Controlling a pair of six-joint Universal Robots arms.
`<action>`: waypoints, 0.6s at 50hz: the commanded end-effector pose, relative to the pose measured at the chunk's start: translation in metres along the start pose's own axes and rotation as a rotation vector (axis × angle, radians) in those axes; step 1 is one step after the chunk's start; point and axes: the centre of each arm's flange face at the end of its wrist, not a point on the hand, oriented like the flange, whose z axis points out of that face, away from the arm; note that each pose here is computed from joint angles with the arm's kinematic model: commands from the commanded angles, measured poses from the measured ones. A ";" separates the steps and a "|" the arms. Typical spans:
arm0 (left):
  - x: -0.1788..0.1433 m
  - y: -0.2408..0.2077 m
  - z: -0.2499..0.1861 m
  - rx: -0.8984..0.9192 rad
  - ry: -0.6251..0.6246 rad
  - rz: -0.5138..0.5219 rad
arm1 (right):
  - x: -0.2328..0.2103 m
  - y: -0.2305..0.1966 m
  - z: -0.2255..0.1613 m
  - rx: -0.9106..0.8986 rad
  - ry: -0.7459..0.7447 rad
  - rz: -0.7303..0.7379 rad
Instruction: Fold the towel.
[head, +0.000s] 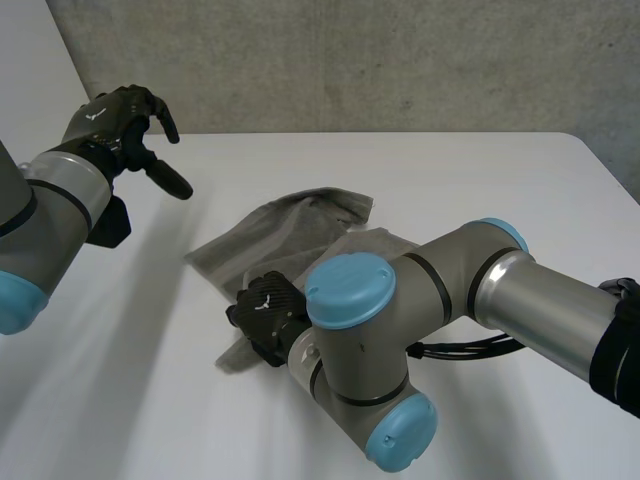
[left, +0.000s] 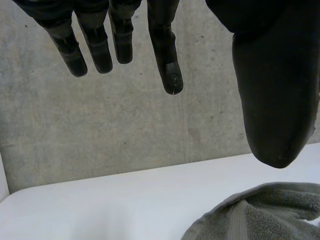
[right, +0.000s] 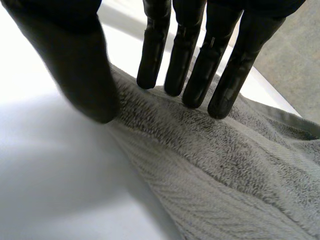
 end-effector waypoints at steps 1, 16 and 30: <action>-0.003 0.015 0.009 -0.027 -0.006 0.001 | 0.005 -0.002 -0.002 -0.009 0.004 0.008; -0.003 0.073 0.027 -0.173 0.086 0.137 | 0.094 -0.012 -0.067 -0.068 0.207 0.092; 0.031 0.124 0.014 -0.301 0.351 0.292 | 0.178 0.031 -0.103 -0.005 0.505 0.325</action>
